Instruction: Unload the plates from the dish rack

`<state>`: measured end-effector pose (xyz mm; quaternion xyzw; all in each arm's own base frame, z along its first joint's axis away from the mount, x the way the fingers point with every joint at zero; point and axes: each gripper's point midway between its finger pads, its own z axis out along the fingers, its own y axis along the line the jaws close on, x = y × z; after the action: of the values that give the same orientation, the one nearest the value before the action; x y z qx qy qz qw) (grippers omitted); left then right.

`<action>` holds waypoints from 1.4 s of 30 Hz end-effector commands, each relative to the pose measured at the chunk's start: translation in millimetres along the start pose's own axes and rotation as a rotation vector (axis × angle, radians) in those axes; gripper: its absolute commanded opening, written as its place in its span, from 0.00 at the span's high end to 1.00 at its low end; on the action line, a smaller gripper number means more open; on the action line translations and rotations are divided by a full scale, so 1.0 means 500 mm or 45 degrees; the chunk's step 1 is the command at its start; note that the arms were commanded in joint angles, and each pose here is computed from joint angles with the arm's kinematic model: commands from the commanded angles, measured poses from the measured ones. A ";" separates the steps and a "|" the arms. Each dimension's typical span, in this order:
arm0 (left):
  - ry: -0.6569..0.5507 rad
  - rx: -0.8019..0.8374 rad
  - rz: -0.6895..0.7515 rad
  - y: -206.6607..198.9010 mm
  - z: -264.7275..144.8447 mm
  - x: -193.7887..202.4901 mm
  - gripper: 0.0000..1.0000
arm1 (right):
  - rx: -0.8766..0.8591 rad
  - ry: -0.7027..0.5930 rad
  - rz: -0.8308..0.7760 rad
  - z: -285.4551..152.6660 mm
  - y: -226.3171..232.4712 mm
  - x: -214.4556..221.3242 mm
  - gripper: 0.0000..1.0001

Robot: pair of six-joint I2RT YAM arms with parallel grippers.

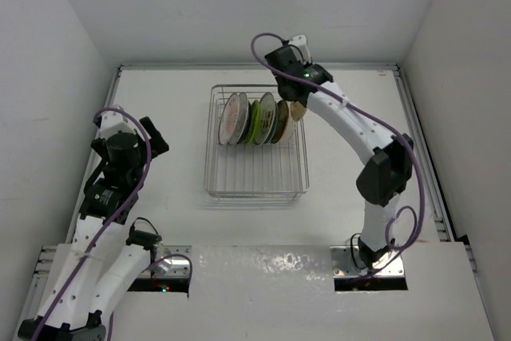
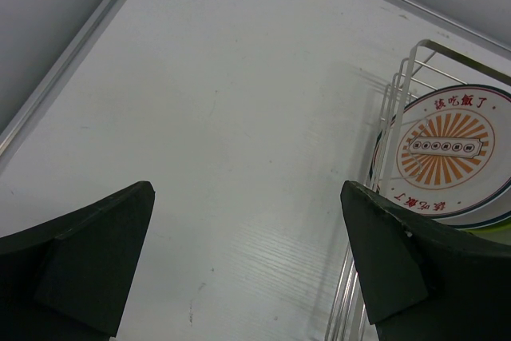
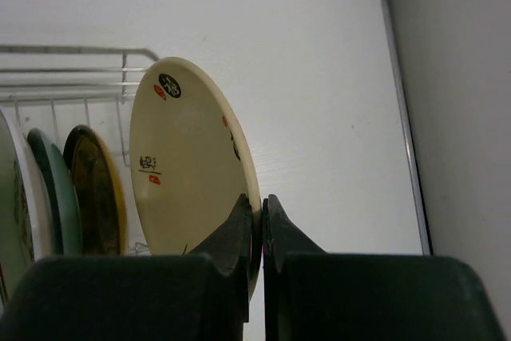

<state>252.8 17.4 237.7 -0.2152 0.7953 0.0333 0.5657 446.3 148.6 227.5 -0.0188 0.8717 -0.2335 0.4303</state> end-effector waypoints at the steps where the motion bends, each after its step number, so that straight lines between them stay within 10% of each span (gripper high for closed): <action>1: -0.070 0.020 -0.027 -0.007 -0.004 -0.039 0.00 | 0.100 -0.133 0.192 -0.059 -0.164 -0.079 1.00; 10: -0.060 0.054 -0.018 -0.016 -0.004 -0.035 0.00 | -0.389 0.063 0.947 0.234 -0.251 0.142 1.00; 20: -0.049 0.060 -0.007 -0.020 0.001 -0.031 0.00 | -0.319 0.245 1.203 0.369 -0.227 0.339 1.00; 25: -0.033 0.066 0.003 -0.023 0.005 -0.025 0.00 | -0.352 0.370 1.252 0.398 -0.180 0.389 0.56; 30: -0.027 0.076 0.008 -0.026 0.006 -0.023 0.00 | -0.360 0.297 1.125 0.369 -0.208 0.299 0.01; 38: -0.024 0.055 0.006 -0.020 0.008 -0.023 0.00 | -0.198 0.007 0.336 0.091 -0.126 0.100 0.01; 42: -0.029 0.061 0.003 -0.021 0.006 -0.025 0.00 | -0.247 -0.018 0.213 0.022 -0.054 0.093 0.24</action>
<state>258.2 11.0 231.2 -0.1962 0.8086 0.0247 0.5542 443.0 140.6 209.0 0.0275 0.8729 -0.0091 0.4871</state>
